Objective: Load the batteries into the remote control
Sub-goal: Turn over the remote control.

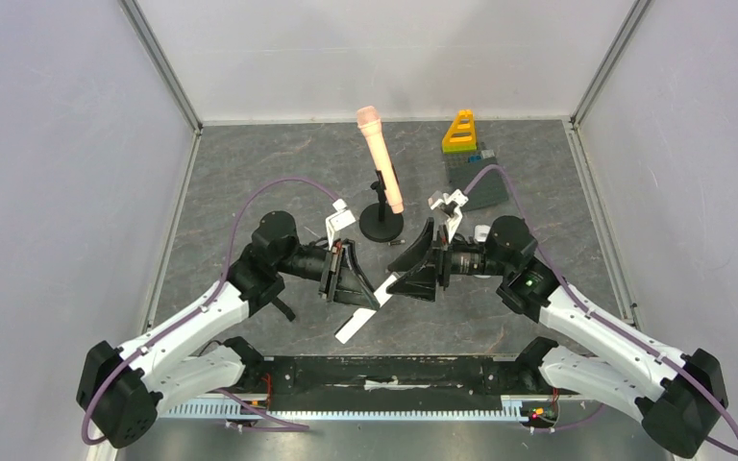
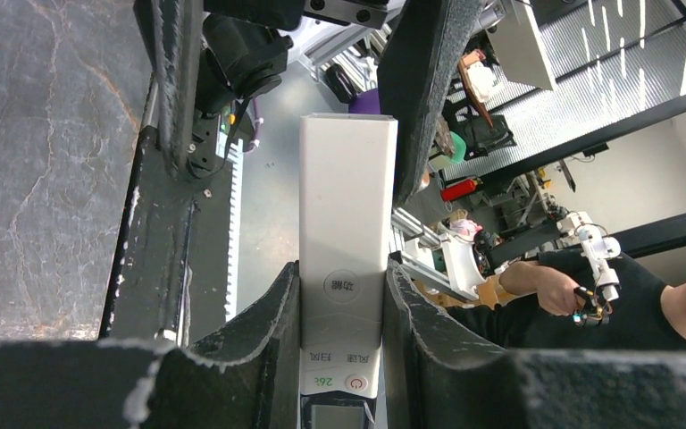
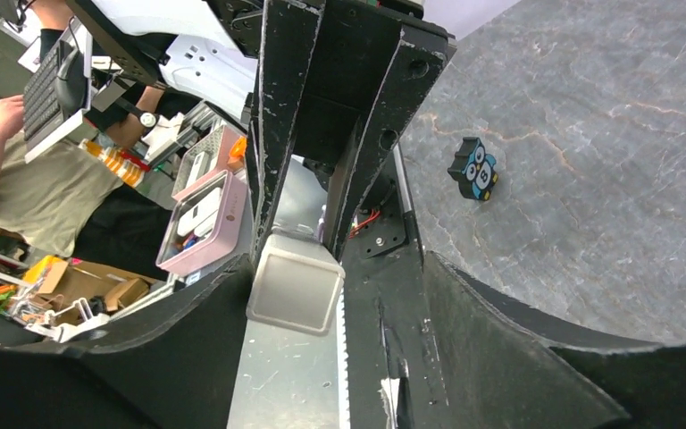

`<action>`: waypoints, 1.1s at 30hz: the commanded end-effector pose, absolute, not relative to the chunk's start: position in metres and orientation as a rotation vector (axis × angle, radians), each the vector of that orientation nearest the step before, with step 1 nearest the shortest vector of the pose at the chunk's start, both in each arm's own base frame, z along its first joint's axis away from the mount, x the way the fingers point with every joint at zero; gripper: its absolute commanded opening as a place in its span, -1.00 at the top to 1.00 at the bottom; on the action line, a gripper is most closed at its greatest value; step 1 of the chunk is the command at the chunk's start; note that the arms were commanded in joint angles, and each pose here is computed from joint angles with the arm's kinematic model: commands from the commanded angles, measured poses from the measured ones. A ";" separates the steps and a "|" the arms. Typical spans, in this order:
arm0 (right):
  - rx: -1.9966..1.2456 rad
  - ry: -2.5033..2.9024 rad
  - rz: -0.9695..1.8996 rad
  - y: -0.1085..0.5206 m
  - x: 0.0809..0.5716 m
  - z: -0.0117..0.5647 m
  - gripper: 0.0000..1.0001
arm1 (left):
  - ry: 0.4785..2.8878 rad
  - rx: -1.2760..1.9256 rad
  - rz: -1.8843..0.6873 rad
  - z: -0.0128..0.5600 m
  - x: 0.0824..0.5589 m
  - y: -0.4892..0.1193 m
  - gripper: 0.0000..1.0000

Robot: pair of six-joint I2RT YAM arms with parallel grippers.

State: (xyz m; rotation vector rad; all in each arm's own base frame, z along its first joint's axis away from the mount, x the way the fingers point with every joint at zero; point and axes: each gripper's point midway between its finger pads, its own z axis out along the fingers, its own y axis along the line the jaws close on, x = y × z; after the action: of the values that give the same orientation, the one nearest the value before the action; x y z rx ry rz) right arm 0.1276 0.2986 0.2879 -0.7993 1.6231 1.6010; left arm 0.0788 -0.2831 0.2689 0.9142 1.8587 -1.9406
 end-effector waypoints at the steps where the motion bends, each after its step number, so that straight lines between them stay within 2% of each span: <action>1: -0.775 1.666 1.640 0.304 0.129 0.287 -0.35 | 1.792 1.033 -1.941 0.279 0.074 -0.284 0.96; 8: -0.663 1.785 1.717 0.309 0.129 0.272 0.35 | 1.814 1.033 -1.918 0.274 0.081 -0.288 0.96; 10: -0.611 1.796 1.742 0.307 0.128 0.273 0.51 | 1.815 1.020 -1.905 0.274 0.084 -0.289 0.89; 13: -0.526 1.814 1.773 0.304 0.128 0.277 0.72 | 1.802 1.000 -1.879 0.277 0.087 -0.290 0.65; 14: -0.499 1.825 1.782 0.303 0.128 0.279 0.82 | 1.797 0.995 -1.871 0.278 0.088 -0.290 0.50; 15: -0.468 1.835 1.790 0.303 0.129 0.281 0.91 | 1.792 0.984 -1.860 0.279 0.089 -0.290 0.23; 16: -0.434 1.849 1.785 0.302 0.131 0.282 0.97 | 1.792 0.967 -1.846 0.280 0.092 -0.291 0.09; 19: -0.325 1.917 1.754 0.300 0.139 0.277 1.00 | 1.804 0.931 -1.771 0.279 0.100 -0.291 -0.36; 20: -0.282 1.941 1.738 0.299 0.142 0.274 1.00 | 1.814 0.917 -1.729 0.276 0.104 -0.291 -0.41; 26: 0.062 2.050 1.705 0.289 0.158 0.249 1.00 | 1.936 0.666 -1.269 0.248 0.160 -0.271 -0.48; 33: 0.358 2.042 1.791 0.283 0.166 0.244 1.00 | 1.924 0.680 -1.274 0.230 0.161 -0.273 -0.48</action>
State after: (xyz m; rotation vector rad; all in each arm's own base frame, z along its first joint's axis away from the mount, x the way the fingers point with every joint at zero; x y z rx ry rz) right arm 0.1527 0.2852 0.2222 0.1533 2.1209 1.7150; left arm 0.1479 -0.2734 0.2431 0.6565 1.9362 -1.3653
